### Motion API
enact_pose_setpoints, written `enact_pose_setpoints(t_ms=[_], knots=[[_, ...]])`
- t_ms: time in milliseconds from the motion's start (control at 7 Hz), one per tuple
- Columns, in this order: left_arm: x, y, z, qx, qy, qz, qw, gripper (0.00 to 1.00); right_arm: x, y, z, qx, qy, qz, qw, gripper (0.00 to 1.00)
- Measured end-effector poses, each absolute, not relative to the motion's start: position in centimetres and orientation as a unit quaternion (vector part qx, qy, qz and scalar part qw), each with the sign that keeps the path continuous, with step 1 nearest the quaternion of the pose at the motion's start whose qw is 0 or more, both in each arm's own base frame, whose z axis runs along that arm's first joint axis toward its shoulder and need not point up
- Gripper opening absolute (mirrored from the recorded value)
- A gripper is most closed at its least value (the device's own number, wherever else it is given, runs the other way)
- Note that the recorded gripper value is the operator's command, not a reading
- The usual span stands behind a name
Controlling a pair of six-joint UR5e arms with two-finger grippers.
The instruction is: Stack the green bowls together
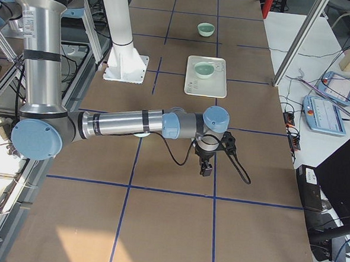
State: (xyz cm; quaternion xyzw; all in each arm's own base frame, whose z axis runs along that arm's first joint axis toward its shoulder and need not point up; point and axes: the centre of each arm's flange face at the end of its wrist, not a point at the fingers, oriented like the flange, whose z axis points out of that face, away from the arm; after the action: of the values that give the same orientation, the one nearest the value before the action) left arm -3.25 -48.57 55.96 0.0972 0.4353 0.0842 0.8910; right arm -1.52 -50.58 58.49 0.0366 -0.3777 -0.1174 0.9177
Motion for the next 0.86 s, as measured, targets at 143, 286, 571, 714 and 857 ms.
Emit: enact_pose_setpoints(t_ms=[143,286,571,714,857], knots=[[-3.2,-48.5,56.7,0.115,0.435,0.093,0.888,1.0,-4.0,-50.9,58.3,0.028,-0.382,-0.087,0.919,1.0],[-3.2,-48.4,57.0,0.124,0.435,0.096,0.887,1.0,-6.4,-51.1,58.4,0.018,-0.389,-0.045,0.92,1.0],[-3.1,-48.4,57.1,0.128,0.435,0.098,0.886,1.0,-11.1,-51.2,58.4,0.004,-0.397,0.016,0.918,1.0],[-3.1,-48.4,57.1,0.129,0.435,0.098,0.886,1.0,-12.6,-51.4,58.7,0.003,-0.392,0.024,0.92,0.99],[-3.1,-48.4,57.1,0.129,0.435,0.098,0.886,1.0,-13.7,-51.7,58.7,0.004,-0.388,0.025,0.922,0.94]])
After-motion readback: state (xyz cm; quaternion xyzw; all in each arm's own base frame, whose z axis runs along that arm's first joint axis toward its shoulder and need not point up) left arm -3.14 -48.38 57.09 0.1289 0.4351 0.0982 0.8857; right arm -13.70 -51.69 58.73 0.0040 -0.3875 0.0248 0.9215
